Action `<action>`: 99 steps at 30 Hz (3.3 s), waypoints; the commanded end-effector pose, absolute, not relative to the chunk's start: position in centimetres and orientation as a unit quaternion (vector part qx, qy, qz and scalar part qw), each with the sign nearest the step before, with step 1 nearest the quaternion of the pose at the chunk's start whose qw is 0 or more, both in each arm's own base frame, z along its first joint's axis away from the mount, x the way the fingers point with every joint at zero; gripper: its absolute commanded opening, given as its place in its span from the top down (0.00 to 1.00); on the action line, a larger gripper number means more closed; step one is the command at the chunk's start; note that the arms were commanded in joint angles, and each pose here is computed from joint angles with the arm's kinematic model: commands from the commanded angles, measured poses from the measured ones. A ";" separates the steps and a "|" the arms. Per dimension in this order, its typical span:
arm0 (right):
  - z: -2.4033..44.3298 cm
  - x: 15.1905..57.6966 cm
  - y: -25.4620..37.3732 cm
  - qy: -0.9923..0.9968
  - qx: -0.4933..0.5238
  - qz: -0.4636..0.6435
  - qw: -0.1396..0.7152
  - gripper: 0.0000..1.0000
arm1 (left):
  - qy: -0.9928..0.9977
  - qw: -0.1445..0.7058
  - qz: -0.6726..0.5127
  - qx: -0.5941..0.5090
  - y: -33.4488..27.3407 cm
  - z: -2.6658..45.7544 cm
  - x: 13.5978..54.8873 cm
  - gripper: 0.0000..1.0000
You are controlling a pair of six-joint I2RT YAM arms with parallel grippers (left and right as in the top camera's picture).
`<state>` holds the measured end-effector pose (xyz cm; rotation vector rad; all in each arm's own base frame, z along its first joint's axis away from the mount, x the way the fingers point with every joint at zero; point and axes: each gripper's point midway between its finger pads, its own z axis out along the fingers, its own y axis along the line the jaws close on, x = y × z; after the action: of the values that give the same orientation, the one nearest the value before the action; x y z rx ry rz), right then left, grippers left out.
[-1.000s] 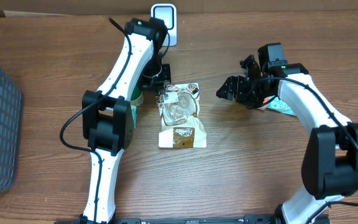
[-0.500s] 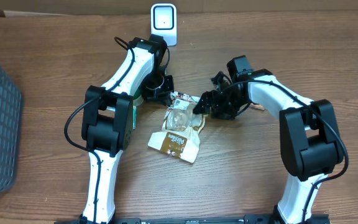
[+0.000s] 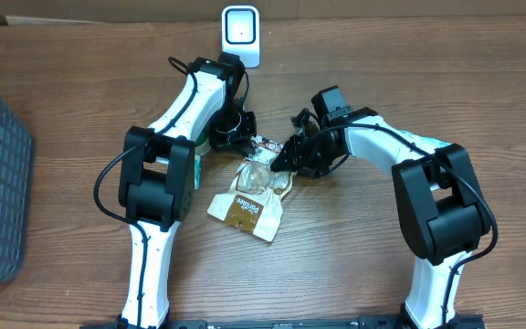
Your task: Scan the item barcode
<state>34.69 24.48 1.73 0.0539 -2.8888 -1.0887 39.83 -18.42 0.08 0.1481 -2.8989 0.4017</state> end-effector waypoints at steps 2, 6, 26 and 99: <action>2.7 37.1 24.4 -0.924 0.012 -0.383 -0.008 0.67 | -0.983 0.131 0.119 0.047 -18.1 -2.1 38.6 0.96; 5.4 40.8 25.4 -0.894 0.031 -0.441 -0.081 0.57 | -0.983 0.132 0.119 0.045 -18.2 -2.1 38.4 0.96; 2.6 33.6 14.7 -0.924 -0.074 -0.361 0.105 0.27 | -0.982 0.130 0.133 0.045 -18.7 -2.0 38.6 0.96; 26.6 34.5 23.3 -0.900 0.168 -0.319 -0.244 0.96 | -0.940 -0.293 0.112 0.137 3.2 34.4 41.9 0.00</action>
<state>31.82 24.08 24.28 0.6695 -3.1675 -1.3746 41.92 3.02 34.32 0.5211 -3.6673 0.4592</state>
